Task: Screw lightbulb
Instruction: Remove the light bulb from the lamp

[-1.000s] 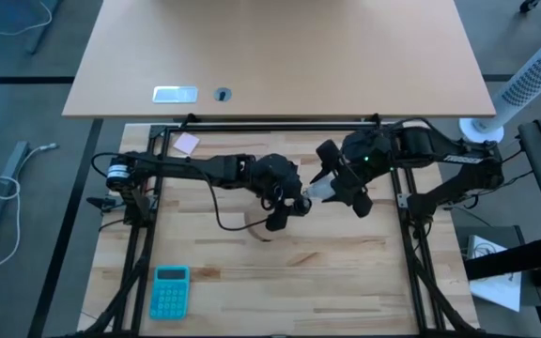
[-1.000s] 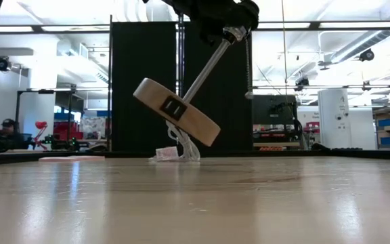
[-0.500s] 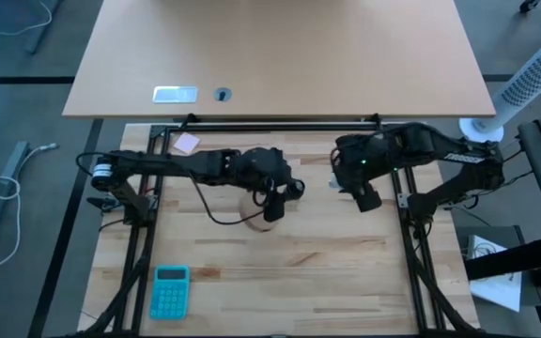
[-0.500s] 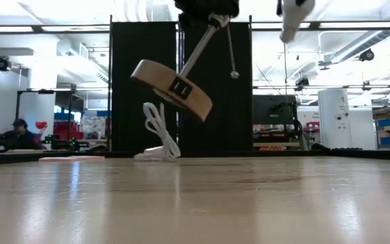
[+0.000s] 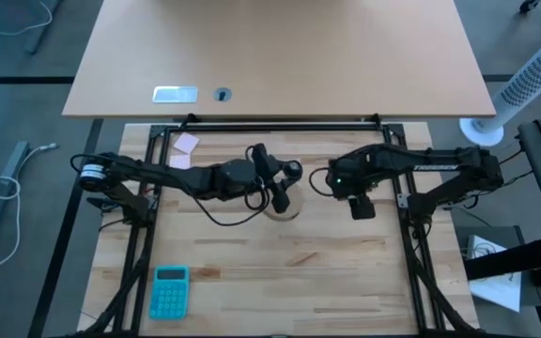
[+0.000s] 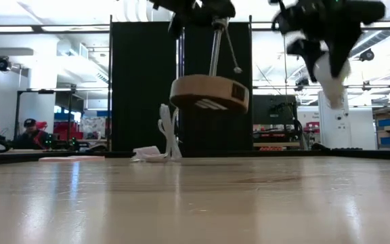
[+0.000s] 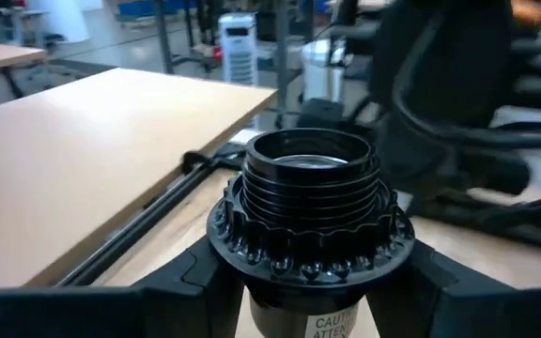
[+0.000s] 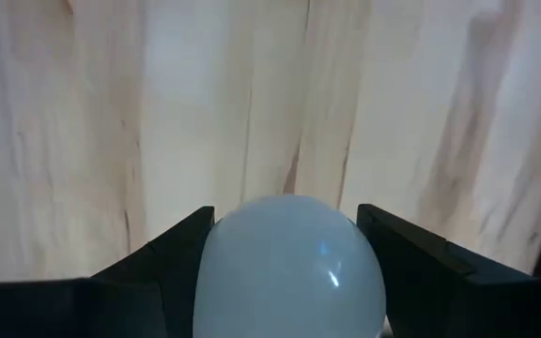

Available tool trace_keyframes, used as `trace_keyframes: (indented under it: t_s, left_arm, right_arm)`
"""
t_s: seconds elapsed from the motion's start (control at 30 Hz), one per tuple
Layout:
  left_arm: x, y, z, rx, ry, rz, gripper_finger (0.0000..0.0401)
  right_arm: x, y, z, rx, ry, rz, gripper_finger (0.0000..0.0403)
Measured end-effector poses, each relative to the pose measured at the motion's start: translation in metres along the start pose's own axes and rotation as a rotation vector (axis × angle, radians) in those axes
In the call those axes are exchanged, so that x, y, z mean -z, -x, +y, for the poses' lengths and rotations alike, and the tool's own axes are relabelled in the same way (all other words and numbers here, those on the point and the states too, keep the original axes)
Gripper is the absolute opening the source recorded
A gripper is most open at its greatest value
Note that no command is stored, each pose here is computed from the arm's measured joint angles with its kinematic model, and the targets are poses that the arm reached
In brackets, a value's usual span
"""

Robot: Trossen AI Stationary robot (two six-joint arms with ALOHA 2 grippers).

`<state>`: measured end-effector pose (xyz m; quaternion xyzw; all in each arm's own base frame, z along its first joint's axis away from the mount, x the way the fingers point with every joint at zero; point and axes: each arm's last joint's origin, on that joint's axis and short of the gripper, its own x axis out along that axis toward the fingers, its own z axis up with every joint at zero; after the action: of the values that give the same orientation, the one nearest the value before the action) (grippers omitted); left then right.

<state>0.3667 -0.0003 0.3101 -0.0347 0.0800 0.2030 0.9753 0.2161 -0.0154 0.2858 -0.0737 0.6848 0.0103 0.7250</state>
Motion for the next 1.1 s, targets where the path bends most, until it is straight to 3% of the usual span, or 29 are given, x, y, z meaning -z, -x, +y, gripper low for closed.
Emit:
trace_keyframes:
  t_s: [0.27, 0.43, 0.87, 1.1]
  left_arm:
    - [0.017, 0.000, 0.004, -0.063, -0.124, 0.041, 0.0169]
    - [0.023, -0.001, 0.005, -0.084, -0.142, 0.049, 0.0169]
    - [0.042, 0.002, 0.005, -0.077, -0.149, 0.073, 0.0169]
    - [0.044, 0.006, -0.004, -0.043, -0.175, 0.084, 0.0169]
  right_arm:
    - [0.018, -0.046, 0.007, -0.048, 0.108, 0.201, 0.0238]
    - [0.021, -0.071, 0.009, -0.051, 0.140, 0.328, 0.0234]
    - [0.008, -0.116, 0.011, -0.103, 0.102, 0.581, 0.0238]
    - [0.006, -0.130, 0.011, -0.094, 0.099, 0.629, 0.0231]
